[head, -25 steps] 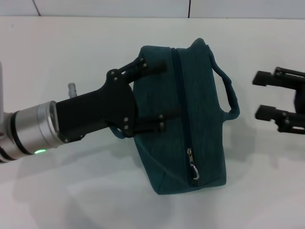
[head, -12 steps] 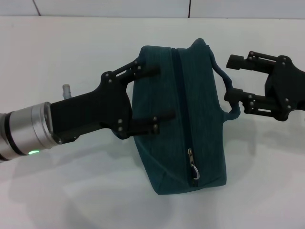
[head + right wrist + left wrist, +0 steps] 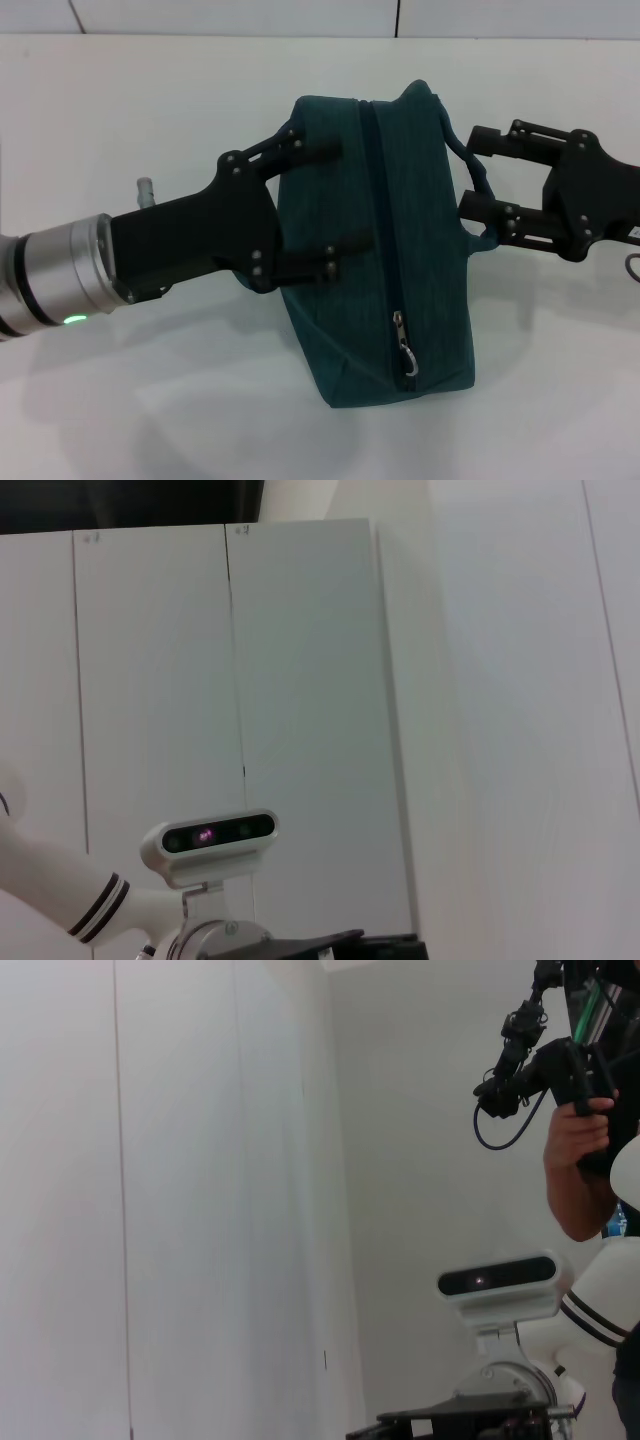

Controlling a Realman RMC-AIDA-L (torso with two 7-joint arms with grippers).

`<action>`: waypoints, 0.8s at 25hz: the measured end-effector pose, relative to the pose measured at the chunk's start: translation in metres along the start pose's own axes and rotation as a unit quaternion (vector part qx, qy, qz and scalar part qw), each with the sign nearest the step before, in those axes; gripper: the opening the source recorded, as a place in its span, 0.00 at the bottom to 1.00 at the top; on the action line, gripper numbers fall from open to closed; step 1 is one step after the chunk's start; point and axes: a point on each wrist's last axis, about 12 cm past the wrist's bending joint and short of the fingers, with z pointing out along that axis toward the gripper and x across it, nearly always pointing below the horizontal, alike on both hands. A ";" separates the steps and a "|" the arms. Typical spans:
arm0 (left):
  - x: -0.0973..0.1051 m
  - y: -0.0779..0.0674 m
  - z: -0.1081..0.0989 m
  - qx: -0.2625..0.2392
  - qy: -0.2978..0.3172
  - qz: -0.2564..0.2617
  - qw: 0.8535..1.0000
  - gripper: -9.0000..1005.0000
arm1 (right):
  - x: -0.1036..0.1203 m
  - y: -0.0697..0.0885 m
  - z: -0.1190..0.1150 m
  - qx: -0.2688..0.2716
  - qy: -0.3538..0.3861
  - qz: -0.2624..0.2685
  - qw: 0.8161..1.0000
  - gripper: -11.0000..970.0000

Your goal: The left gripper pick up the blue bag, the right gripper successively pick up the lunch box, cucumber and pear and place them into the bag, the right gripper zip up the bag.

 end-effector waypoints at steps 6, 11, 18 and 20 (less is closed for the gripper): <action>0.001 -0.001 0.002 -0.002 -0.003 0.003 1.000 0.87 | 0.000 0.003 0.008 -0.014 -0.004 -0.009 1.000 0.70; 0.002 -0.001 0.002 -0.004 -0.001 0.003 1.000 0.87 | 0.002 0.006 0.014 -0.034 0.005 -0.025 0.999 0.70; 0.002 0.000 0.001 -0.008 0.001 0.011 1.000 0.87 | 0.005 0.007 0.019 -0.032 0.007 -0.039 0.999 0.70; 0.003 0.000 0.002 -0.009 0.002 0.017 1.000 0.87 | 0.005 0.007 0.019 -0.032 0.007 -0.041 0.999 0.70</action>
